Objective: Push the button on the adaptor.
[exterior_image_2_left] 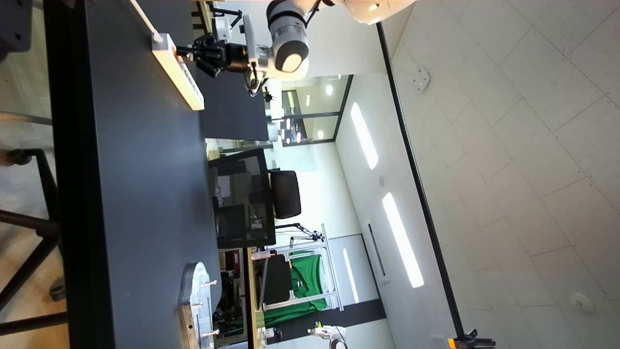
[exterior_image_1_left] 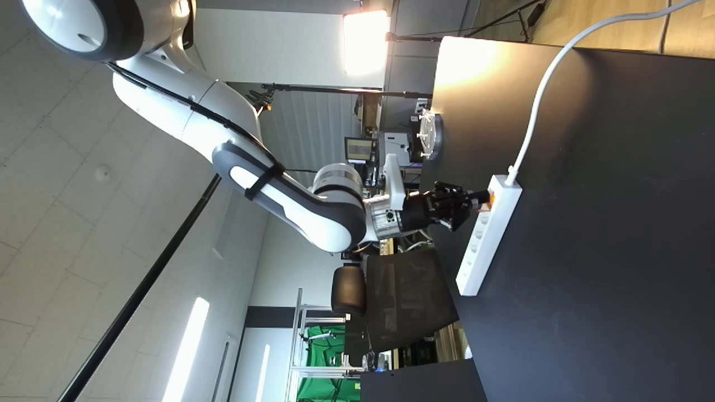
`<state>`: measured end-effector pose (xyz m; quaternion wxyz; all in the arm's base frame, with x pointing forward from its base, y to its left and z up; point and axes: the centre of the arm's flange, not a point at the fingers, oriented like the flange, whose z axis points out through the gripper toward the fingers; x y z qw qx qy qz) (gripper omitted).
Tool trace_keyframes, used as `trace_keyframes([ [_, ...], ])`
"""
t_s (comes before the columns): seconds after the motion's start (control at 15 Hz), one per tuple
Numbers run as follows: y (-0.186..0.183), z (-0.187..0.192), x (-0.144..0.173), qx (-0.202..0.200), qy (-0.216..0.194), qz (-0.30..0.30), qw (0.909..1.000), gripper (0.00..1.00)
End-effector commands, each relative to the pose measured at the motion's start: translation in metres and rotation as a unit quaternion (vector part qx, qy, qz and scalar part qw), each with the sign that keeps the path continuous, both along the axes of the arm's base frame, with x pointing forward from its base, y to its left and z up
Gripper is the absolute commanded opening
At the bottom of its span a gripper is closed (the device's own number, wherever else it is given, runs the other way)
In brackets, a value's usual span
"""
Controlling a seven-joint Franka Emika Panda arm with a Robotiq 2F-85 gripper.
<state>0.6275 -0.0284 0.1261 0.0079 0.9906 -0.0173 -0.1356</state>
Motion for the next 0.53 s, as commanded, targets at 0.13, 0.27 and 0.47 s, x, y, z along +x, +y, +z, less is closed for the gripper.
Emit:
trace_keyframes([
  [0.13,-0.001,0.001,-0.01,0.0,-0.003,-0.015,0.9999,0.0],
  [0.27,0.0,-0.002,-0.012,0.0,-0.003,-0.018,0.9998,0.0],
  [0.47,0.002,-0.006,-0.015,-0.006,-0.019,-0.02,0.9996,0.0],
])
